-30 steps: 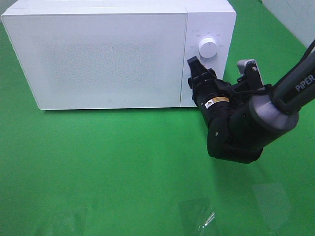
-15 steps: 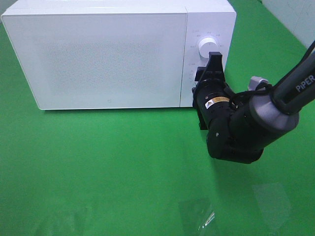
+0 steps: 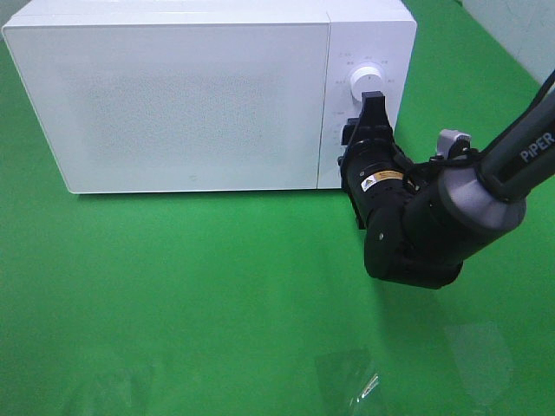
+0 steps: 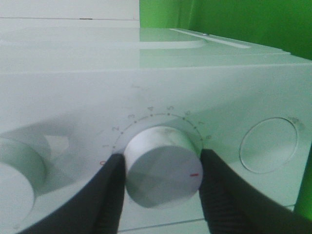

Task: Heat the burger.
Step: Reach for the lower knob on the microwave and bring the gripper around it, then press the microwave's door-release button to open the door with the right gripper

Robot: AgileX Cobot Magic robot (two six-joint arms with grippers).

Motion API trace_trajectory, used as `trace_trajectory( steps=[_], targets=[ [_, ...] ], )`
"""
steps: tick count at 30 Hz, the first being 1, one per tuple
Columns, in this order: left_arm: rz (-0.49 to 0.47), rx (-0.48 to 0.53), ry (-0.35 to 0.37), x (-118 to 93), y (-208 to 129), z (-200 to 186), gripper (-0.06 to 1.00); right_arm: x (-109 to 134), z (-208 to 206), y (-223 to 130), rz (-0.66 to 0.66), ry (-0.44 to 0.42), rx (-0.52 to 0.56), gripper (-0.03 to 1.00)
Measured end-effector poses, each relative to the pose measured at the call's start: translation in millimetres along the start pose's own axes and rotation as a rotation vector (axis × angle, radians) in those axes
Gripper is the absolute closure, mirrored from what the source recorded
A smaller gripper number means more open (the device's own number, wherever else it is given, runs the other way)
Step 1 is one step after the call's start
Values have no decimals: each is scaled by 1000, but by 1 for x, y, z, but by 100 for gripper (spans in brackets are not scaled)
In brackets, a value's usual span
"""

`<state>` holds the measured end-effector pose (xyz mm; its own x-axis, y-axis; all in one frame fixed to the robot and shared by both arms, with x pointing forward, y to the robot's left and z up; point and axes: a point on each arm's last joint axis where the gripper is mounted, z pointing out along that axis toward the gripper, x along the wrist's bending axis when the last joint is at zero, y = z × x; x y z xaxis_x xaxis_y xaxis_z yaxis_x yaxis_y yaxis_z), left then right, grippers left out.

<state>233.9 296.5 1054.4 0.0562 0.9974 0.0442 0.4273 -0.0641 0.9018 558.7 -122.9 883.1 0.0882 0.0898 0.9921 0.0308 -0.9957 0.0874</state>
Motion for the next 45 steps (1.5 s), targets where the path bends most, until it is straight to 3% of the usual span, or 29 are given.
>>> trace_trajectory(
  steps=[10,14,20,25,30,31,32,33,34,35,36,38,45],
  targets=[
    [0,0,0,0,0,0,1,0,0,1,-36,-3,-11,51],
    [0,0,0,0,0,0,1,0,-1,-5,-67,1,30,45],
    [0,0,0,0,0,0,1,7,-9,-3,-121,26,73,26],
    [0,0,0,0,0,0,2,11,-21,3,-194,26,106,22],
    [0,0,0,0,0,0,2,18,-34,3,-370,-19,217,21],
    [0,0,0,0,0,0,2,23,-39,2,-472,-34,269,21],
    [0,0,0,0,0,0,2,23,-39,2,-472,-34,269,21],
    [0,0,0,0,0,0,2,28,-43,-1,-585,-41,335,21],
    [0,0,0,0,0,0,2,28,-43,-1,-585,-41,335,21],
    [0,0,0,0,0,0,2,36,-47,-3,-724,-29,400,21],
    [0,0,0,0,0,0,2,36,-47,-3,-724,-29,400,21],
    [0,0,0,0,0,0,2,47,-55,-3,-937,-32,490,21],
    [0,0,0,0,0,0,2,58,-63,10,-1115,-84,583,21]
  ],
)
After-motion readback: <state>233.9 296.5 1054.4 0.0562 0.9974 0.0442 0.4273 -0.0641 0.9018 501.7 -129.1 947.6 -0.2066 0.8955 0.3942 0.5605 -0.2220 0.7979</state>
